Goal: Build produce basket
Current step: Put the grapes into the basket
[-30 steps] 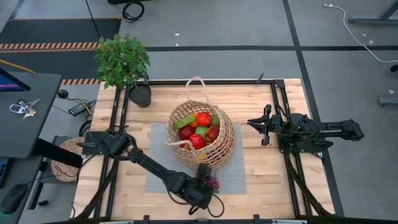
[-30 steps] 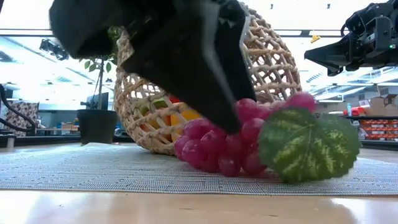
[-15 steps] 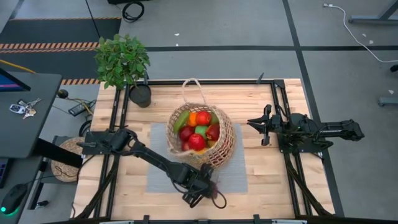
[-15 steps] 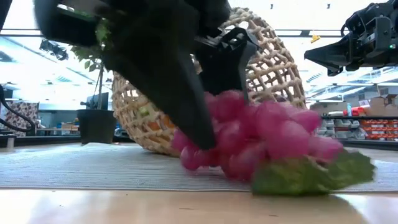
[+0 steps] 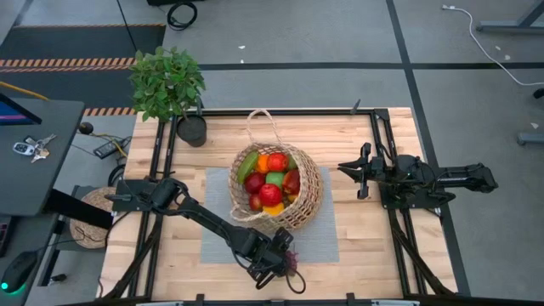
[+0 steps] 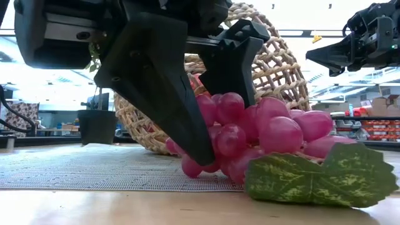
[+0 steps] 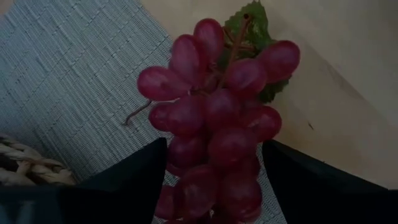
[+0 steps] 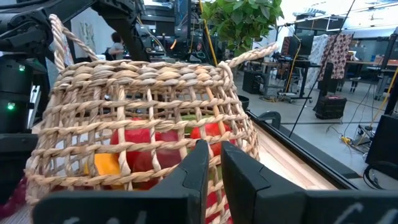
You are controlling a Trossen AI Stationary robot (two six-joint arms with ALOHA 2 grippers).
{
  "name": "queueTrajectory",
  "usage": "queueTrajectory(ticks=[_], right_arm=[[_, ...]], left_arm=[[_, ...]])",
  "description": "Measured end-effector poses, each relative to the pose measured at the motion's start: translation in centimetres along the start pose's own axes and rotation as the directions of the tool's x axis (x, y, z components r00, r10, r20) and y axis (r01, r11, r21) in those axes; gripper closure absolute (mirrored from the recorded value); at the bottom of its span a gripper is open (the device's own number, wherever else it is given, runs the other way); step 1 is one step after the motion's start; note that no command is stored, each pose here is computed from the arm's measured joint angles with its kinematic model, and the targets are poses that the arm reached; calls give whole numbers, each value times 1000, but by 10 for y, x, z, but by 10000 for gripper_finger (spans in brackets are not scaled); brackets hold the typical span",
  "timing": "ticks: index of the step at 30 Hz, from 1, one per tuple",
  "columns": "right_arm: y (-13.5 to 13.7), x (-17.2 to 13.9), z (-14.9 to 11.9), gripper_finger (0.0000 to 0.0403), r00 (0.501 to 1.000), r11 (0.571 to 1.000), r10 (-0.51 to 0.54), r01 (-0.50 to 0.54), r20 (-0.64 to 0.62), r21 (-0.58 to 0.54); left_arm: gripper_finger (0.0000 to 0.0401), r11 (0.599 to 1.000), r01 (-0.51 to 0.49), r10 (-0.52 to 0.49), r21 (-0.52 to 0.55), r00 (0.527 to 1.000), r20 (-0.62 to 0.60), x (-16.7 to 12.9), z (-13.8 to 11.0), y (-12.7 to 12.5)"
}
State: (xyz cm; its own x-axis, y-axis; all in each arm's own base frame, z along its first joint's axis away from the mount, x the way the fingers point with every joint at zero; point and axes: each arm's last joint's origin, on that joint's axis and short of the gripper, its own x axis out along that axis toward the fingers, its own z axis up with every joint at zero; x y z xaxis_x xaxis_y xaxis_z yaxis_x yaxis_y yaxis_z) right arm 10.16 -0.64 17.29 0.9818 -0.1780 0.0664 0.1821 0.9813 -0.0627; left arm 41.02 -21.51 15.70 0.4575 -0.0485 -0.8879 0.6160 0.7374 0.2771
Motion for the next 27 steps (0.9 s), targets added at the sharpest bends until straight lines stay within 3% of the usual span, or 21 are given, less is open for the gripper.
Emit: queueTrajectory(ticks=[16,27], right_arm=[[0,0,0,353,1000,1000,0,0,0,0],[0,0,0,353,1000,1000,0,0,0,0]], left_arm=[[229,999,-41,41,-7,999,-15,-1,1,-5],[256,997,-55,54,-49,998,-15,-11,1,-3]])
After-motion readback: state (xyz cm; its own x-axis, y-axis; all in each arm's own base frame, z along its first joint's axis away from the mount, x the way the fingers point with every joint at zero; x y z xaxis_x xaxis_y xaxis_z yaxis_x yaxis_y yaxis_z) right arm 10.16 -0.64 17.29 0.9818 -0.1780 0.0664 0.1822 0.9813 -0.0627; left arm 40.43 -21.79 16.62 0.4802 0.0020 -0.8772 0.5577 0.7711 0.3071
